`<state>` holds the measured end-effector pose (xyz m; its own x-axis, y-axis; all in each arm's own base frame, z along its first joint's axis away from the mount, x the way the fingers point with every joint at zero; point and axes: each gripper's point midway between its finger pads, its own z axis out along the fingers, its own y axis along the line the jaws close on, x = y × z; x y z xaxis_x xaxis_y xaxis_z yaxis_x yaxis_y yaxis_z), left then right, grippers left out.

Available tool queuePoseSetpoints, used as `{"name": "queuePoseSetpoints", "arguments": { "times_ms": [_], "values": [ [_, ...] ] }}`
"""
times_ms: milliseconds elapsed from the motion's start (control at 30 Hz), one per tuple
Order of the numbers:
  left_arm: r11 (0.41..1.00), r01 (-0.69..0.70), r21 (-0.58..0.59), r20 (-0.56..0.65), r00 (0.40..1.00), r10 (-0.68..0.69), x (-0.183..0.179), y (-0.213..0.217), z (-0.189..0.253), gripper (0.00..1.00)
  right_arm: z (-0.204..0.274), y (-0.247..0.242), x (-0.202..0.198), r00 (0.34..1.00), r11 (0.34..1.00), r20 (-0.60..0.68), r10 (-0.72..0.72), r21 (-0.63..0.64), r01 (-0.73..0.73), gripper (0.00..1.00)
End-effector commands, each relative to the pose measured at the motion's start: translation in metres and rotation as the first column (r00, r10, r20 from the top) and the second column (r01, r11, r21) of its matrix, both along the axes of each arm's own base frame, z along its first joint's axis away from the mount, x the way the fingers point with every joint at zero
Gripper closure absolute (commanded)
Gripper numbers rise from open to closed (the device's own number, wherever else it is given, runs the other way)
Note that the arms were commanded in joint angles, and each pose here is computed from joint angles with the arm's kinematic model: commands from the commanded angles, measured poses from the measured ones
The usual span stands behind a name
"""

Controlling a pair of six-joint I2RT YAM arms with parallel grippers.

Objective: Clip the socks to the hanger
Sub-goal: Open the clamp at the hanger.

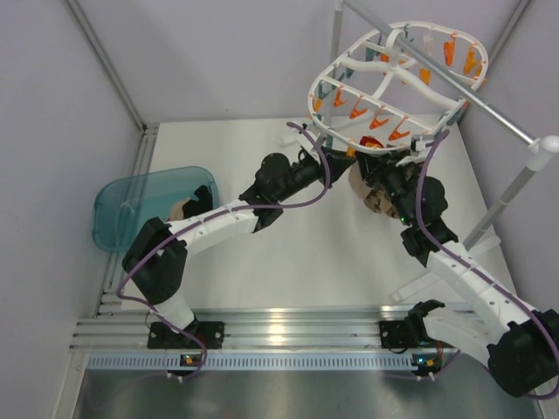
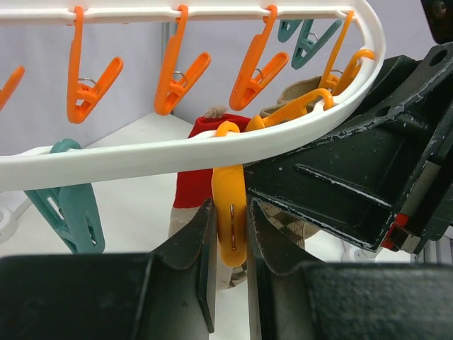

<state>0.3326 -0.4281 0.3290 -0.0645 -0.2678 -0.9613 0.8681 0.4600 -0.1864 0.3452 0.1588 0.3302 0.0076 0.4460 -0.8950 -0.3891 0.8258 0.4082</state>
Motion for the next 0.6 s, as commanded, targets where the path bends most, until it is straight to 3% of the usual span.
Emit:
{"name": "queuePoseSetpoints", "arguments": {
  "times_ms": [0, 167, 300, 400, 567],
  "values": [
    [0.961, 0.277, 0.007, 0.035, 0.96, -0.277, -0.063, -0.023, 0.009, 0.94, 0.025, -0.007, 0.002, 0.997, 0.996, 0.063, -0.038, 0.088, 0.032, 0.76],
    [0.956, 0.289, 0.045, 0.049, 0.956, -0.291, -0.064, -0.026, 0.003, 0.83, 0.021, 0.0, 0.001, 0.999, 0.996, 0.048, -0.002, 0.092, -0.002, 0.8],
    [0.953, 0.29, 0.083, 0.065, 0.953, -0.295, -0.064, -0.026, -0.001, 0.75, 0.026, 0.005, 0.0, 0.998, 0.995, 0.051, 0.027, 0.096, -0.032, 1.0],
    [0.96, 0.258, 0.107, 0.064, 0.962, -0.265, -0.06, -0.022, -0.004, 0.64, 0.029, 0.005, -0.001, 0.998, 0.994, 0.054, 0.041, 0.103, -0.046, 1.0],
    [0.973, 0.194, 0.126, 0.069, 0.977, -0.204, -0.05, -0.017, -0.009, 0.62, 0.03, 0.007, -0.006, 0.996, 0.991, 0.044, 0.071, 0.107, -0.076, 1.0]
  ]
}}
